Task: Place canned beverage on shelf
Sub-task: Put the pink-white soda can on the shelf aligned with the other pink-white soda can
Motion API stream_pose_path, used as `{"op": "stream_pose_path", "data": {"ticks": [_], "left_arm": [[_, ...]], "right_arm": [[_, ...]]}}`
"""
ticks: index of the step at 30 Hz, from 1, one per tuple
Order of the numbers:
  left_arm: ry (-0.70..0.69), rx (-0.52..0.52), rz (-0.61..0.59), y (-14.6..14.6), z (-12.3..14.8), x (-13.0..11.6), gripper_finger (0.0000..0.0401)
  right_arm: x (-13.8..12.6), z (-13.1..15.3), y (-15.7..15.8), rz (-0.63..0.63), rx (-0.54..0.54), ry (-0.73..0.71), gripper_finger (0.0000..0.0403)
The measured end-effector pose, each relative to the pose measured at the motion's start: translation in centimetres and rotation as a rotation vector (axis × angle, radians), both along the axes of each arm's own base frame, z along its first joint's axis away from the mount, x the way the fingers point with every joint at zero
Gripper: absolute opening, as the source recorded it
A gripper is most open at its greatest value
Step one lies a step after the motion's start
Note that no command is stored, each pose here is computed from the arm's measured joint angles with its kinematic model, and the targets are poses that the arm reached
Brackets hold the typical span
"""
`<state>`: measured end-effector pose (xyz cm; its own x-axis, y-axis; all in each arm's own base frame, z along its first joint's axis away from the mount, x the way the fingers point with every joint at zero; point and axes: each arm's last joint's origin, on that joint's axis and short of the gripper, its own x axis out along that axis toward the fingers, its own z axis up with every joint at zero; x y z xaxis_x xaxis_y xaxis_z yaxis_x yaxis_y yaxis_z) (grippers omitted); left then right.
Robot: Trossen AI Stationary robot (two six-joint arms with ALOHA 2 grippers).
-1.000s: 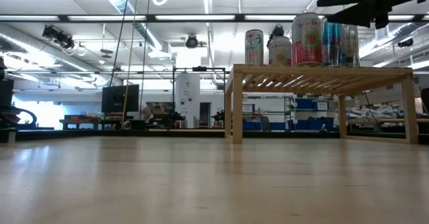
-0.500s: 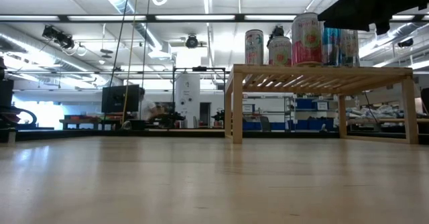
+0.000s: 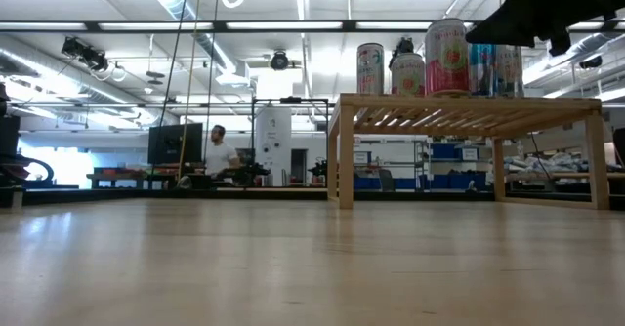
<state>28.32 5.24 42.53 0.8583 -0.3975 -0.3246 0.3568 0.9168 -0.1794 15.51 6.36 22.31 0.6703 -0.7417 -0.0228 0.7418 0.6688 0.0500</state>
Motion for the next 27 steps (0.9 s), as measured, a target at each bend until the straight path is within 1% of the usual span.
{"op": "stream_pose_path", "data": {"ticks": [9, 13, 17, 24, 27], "left_arm": [[0.008, -0.002, 0.000, 0.0, -0.1, 0.0, 0.0316], [0.028, -0.008, 0.000, 0.0, -0.2, -0.1, 0.0316], [0.029, -0.008, 0.001, 0.0, -0.2, -0.1, 0.0316], [0.029, -0.008, 0.001, 0.0, -0.2, -0.1, 0.0316], [0.029, -0.008, 0.001, 0.0, -0.2, -0.1, 0.0316]], "right_arm": [[0.3, -0.1, -0.8, -0.051, 0.037, -0.039, 0.0007], [0.3, -0.1, -0.9, -0.071, 0.043, -0.051, 0.0005], [0.2, -0.1, -1.0, -0.117, 0.039, -0.059, 0.0004], [0.3, 0.0, -1.5, -0.149, 0.039, -0.062, 0.0004], [0.7, -0.1, -2.0, -0.122, 0.048, -0.056, 0.0004]]}}
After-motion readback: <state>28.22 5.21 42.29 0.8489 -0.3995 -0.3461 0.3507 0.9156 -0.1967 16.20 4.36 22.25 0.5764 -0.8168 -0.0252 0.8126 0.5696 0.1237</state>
